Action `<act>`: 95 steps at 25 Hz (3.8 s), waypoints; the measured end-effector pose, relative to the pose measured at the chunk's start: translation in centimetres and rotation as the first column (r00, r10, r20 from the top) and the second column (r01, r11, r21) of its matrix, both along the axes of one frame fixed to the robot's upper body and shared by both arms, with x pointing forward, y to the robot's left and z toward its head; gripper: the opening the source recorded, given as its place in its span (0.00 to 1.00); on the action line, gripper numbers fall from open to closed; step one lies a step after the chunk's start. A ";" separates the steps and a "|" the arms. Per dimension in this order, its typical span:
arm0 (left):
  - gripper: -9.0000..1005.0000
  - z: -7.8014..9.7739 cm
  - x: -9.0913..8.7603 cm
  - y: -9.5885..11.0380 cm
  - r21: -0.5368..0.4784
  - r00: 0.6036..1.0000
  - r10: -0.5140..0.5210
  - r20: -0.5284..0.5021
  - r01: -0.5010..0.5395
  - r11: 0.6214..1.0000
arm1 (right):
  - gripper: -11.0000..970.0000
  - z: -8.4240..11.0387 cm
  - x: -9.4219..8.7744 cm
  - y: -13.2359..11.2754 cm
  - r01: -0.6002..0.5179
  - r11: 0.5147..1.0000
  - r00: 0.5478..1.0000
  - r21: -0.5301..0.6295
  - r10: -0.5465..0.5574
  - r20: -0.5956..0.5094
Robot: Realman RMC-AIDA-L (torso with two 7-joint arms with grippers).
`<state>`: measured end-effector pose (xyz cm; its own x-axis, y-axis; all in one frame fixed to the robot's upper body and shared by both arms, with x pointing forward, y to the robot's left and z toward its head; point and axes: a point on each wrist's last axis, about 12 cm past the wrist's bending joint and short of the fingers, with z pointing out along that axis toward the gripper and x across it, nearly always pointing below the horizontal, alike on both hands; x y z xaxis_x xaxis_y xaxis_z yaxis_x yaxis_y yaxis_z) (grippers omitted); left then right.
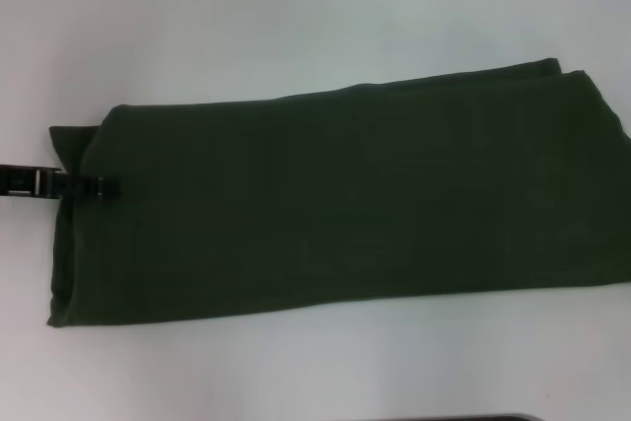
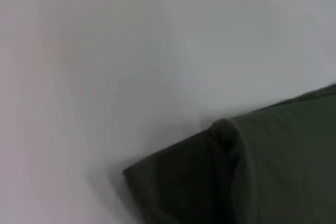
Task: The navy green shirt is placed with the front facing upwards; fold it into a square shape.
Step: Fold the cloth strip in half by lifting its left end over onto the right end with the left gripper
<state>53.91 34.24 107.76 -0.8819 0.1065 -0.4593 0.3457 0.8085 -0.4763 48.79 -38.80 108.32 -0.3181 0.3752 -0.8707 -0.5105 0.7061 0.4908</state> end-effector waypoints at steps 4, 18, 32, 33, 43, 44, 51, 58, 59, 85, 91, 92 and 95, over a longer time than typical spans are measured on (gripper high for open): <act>0.89 -0.1 0.1 -0.5 -0.008 1.000 -0.016 0.003 0.016 1.000 | 0.93 0.0 0.0 0.0 0.000 1.000 1.000 0.001 0.000 0.000; 0.89 0.2 0.5 -1.3 -0.011 0.998 -0.057 0.009 0.057 0.998 | 0.93 0.0 0.1 0.1 -0.004 1.000 1.000 0.002 0.004 0.000; 0.84 0.6 1.0 -1.5 -0.001 0.997 -0.070 0.025 0.070 0.998 | 0.93 0.0 0.1 0.1 -0.002 1.000 1.000 0.003 0.002 0.000; 0.82 0.6 1.0 -1.5 0.002 0.997 -0.067 0.027 0.067 0.998 | 0.93 0.0 0.1 0.1 -0.002 1.000 1.000 0.003 0.002 0.000; 0.50 0.6 1.5 -1.4 0.014 0.999 -0.043 0.028 0.042 0.999 | 0.93 0.0 0.0 0.1 0.000 1.000 1.000 0.007 0.000 -0.002; 0.48 0.6 1.5 -1.4 0.014 0.999 -0.042 0.028 0.041 0.999 | 0.93 0.0 0.0 0.1 0.000 1.000 1.000 0.007 0.000 -0.003; 0.35 0.7 1.6 -1.4 0.022 0.998 -0.050 0.026 0.049 0.999 | 0.93 0.0 0.0 0.0 0.001 1.000 1.000 0.007 -0.001 -0.002; 0.08 0.7 1.7 -1.5 0.024 0.999 -0.046 0.025 0.046 0.999 | 0.93 0.0 0.0 0.0 0.001 1.000 1.000 0.007 -0.001 -0.001; 0.04 0.7 1.7 -1.5 0.024 0.999 -0.045 0.025 0.045 0.999 | 0.93 0.0 0.0 0.0 0.001 1.000 1.000 0.006 -0.001 -0.001; 0.31 1.2 2.1 -0.1 0.054 0.998 0.045 0.052 -0.048 0.997 | 0.93 0.1 0.2 0.1 0.005 1.000 1.000 -0.001 -0.005 0.004; 0.68 0.7 1.7 0.5 0.079 0.997 0.064 0.042 -0.068 0.995 | 0.93 0.0 0.2 0.0 0.006 1.000 1.000 0.000 -0.006 0.003; 0.72 0.7 1.6 0.6 0.083 0.997 0.068 0.040 -0.071 0.994 | 0.93 0.0 0.2 0.1 0.005 1.000 1.000 0.000 -0.005 0.003; 0.84 0.6 1.6 0.7 0.087 0.997 0.071 0.035 -0.074 0.993 | 0.93 0.1 0.2 0.1 0.004 1.000 1.000 0.002 -0.004 0.003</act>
<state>55.46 34.93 108.35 -0.8739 0.0838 -0.4788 0.2982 0.8704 -0.3919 48.98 -38.73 108.38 -0.3138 0.3778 -0.8711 -0.5095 0.7072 0.4902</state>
